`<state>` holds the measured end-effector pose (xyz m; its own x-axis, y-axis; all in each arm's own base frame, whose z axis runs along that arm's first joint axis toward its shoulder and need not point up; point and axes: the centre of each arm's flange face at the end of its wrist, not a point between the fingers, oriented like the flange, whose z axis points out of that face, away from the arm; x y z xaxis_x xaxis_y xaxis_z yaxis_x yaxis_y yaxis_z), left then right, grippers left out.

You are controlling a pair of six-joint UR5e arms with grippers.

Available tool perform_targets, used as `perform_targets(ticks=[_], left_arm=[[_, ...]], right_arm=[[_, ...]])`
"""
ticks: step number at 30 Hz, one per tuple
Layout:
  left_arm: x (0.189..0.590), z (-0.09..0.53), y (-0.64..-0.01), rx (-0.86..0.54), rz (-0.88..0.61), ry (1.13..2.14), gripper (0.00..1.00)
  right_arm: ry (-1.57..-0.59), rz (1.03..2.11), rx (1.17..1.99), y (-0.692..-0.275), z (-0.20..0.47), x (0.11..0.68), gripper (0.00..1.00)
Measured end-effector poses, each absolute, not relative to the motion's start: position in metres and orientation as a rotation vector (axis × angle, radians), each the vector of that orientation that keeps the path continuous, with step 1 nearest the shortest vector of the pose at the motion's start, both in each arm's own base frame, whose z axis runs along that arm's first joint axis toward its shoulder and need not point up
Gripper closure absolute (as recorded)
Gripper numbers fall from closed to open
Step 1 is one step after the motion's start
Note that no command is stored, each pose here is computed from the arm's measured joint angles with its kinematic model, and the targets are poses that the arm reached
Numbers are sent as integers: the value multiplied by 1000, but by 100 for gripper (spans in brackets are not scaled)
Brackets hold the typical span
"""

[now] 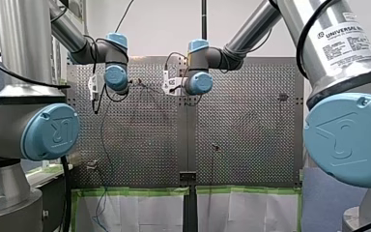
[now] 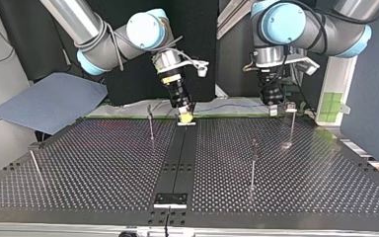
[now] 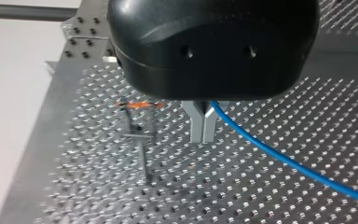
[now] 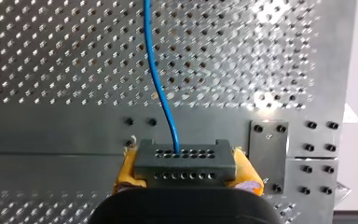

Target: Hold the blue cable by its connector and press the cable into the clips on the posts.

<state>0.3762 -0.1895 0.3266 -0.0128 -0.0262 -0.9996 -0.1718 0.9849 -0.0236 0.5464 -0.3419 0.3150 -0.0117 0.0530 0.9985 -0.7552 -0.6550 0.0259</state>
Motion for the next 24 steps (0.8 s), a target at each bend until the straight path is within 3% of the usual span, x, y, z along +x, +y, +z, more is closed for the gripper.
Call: perform_targets(ticks=[14,24], left_arm=[[386,342,-193,-162,80,1594,100],[393,373,-192,-191,39,1525,100]], right_arm=[[-723,1760,1650,-349,347,560,100],[-734,1746,1667,-357,347,568,100]])
